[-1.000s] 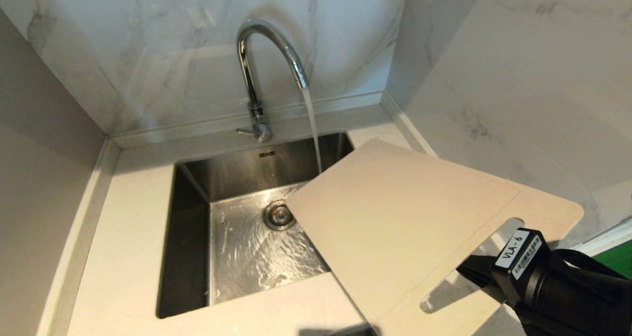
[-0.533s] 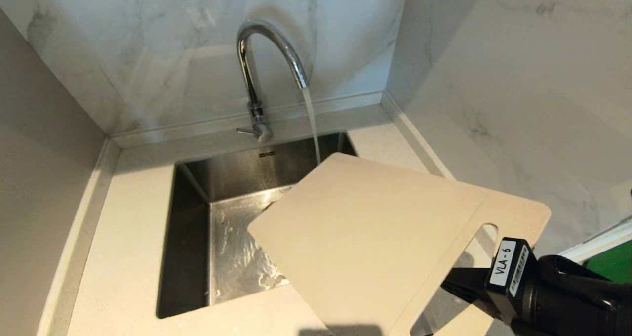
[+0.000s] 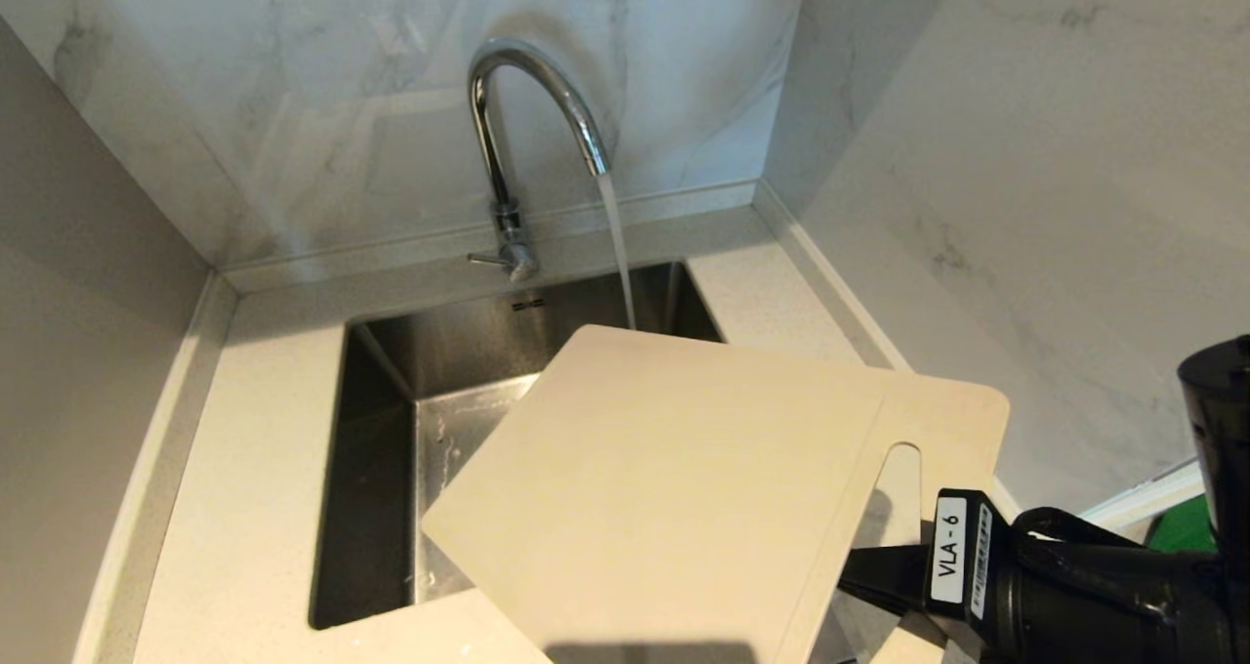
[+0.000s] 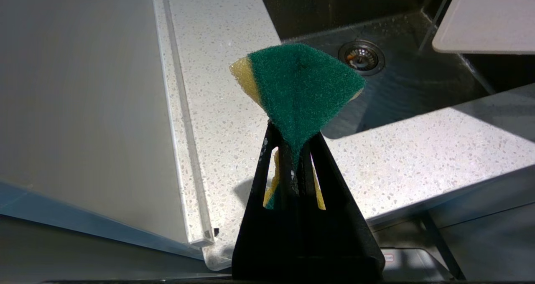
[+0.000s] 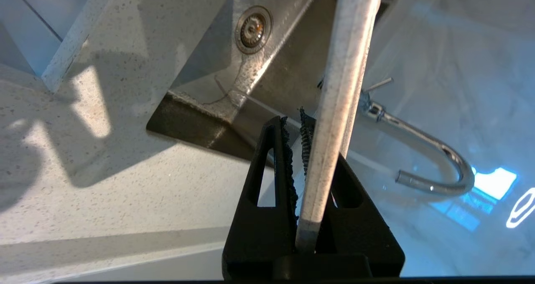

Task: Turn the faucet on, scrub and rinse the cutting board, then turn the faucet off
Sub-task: Pick up the cutting board

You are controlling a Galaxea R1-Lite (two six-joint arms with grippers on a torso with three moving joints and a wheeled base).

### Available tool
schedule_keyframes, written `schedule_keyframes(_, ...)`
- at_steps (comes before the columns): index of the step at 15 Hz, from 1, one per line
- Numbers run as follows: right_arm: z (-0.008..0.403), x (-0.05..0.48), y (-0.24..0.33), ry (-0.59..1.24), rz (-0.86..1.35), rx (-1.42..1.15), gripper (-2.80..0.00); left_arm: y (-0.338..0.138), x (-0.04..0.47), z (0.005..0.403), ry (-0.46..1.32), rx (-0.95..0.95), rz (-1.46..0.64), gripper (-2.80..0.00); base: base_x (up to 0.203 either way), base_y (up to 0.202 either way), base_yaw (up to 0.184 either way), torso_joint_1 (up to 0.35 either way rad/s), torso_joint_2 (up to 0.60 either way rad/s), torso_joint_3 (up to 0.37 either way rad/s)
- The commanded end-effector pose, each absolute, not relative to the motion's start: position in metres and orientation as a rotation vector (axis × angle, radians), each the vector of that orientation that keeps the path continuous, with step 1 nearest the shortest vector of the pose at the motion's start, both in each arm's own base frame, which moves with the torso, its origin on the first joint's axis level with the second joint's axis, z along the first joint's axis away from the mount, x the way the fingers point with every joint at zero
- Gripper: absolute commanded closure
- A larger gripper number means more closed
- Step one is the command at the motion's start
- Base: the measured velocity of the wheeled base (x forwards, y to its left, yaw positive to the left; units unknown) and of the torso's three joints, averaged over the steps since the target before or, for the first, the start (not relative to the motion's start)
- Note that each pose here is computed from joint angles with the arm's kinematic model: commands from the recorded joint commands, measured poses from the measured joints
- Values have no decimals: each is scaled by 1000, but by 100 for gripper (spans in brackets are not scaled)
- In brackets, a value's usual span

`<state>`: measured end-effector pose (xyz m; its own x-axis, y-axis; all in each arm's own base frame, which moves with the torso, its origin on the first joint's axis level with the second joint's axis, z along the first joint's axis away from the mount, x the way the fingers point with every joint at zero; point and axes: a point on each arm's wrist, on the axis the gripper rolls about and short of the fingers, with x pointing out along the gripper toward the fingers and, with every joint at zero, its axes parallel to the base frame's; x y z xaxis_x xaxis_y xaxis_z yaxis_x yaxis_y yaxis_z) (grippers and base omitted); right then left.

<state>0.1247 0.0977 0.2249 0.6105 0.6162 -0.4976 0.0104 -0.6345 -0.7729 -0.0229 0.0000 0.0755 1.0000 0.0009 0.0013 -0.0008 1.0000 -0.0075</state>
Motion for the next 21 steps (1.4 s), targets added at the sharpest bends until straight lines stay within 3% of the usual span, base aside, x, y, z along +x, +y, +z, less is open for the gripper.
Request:
schedule_keyframes(1,226,133,104,-497,1062,-2100,0,0,-23,75,1,-8,2,0,0,0,0,0,0,0)
schedule_keyframes(6,237,150,101,-492,1105,-2197,0,0,-23,75,2,-8,2,0,0,0,0,0,0,0)
schedule_keyframes(12,238,173,104,-626,1187,-2147,0,0,-23,75,2,-8,2,0,0,0,0,0,0,0)
schedule_keyframes(16,235,198,117,-810,1254,-2118,0,0,-23,75,0,-8,2,0,0,0,0,0,0,0)
schedule_keyframes(21,233,205,116,-842,1257,-2125,0,0,-23,75,2,-9,2,0,0,0,0,0,0,0)
